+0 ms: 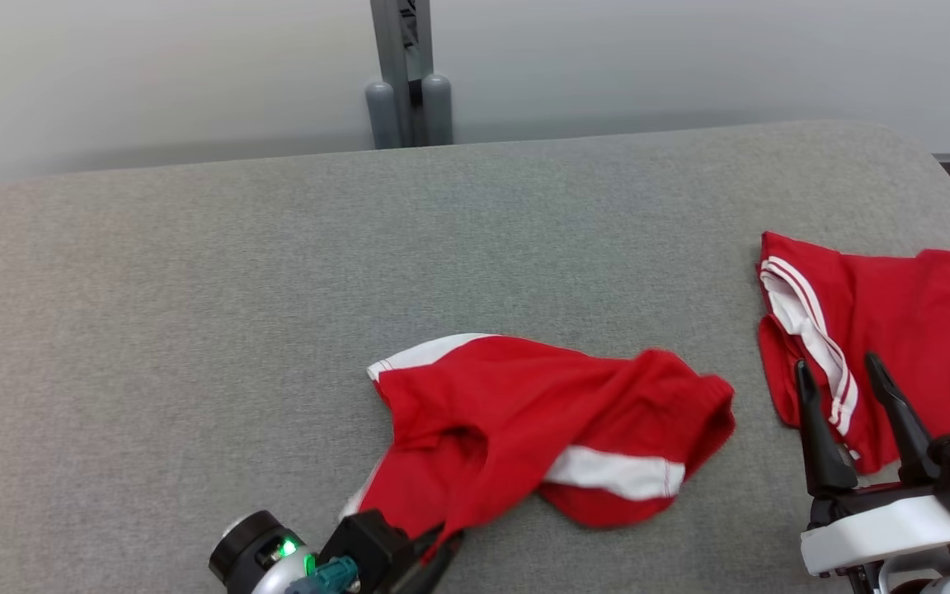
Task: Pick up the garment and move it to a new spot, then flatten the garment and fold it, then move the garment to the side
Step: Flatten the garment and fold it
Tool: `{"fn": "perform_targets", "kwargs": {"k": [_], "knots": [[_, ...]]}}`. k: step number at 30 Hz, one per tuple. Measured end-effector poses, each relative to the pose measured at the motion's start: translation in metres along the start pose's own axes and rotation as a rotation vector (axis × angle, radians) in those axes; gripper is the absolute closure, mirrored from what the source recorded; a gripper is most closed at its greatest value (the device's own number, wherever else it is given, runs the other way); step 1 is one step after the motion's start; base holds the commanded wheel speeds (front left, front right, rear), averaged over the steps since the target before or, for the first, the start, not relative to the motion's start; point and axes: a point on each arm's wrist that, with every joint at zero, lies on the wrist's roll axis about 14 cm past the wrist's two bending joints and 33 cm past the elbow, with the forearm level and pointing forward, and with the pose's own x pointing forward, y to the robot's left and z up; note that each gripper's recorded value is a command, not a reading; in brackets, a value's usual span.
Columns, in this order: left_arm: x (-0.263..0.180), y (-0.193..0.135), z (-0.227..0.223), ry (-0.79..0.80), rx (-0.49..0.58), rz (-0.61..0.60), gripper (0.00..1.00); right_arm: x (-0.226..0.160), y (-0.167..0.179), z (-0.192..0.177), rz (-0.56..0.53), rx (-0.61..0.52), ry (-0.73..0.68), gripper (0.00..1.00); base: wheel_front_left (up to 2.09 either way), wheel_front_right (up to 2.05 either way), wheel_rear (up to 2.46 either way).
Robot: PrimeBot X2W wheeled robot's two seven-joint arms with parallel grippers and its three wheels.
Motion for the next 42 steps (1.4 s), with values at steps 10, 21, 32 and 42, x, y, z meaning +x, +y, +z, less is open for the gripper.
{"fn": "perform_targets", "kwargs": {"k": [10,21,32,42], "knots": [[-0.041,0.022,0.041,-0.053,0.009,0.051,1.00,0.005,0.016,0.003,0.047,0.009,-0.007,0.00,0.00,0.00,0.00],[-0.002,0.112,0.031,-0.014,-0.022,0.212,1.00,0.000,0.008,0.003,0.026,0.016,0.010,0.00,0.00,0.00,0.00],[0.056,0.157,0.006,-0.050,-0.177,0.315,0.94,0.002,-0.006,-0.008,-0.017,0.027,0.040,0.00,0.00,0.00,0.00],[0.041,0.187,0.004,-0.255,-0.205,0.500,0.00,0.008,0.003,-0.013,0.009,0.046,0.043,0.00,0.00,0.00,0.00]]}}
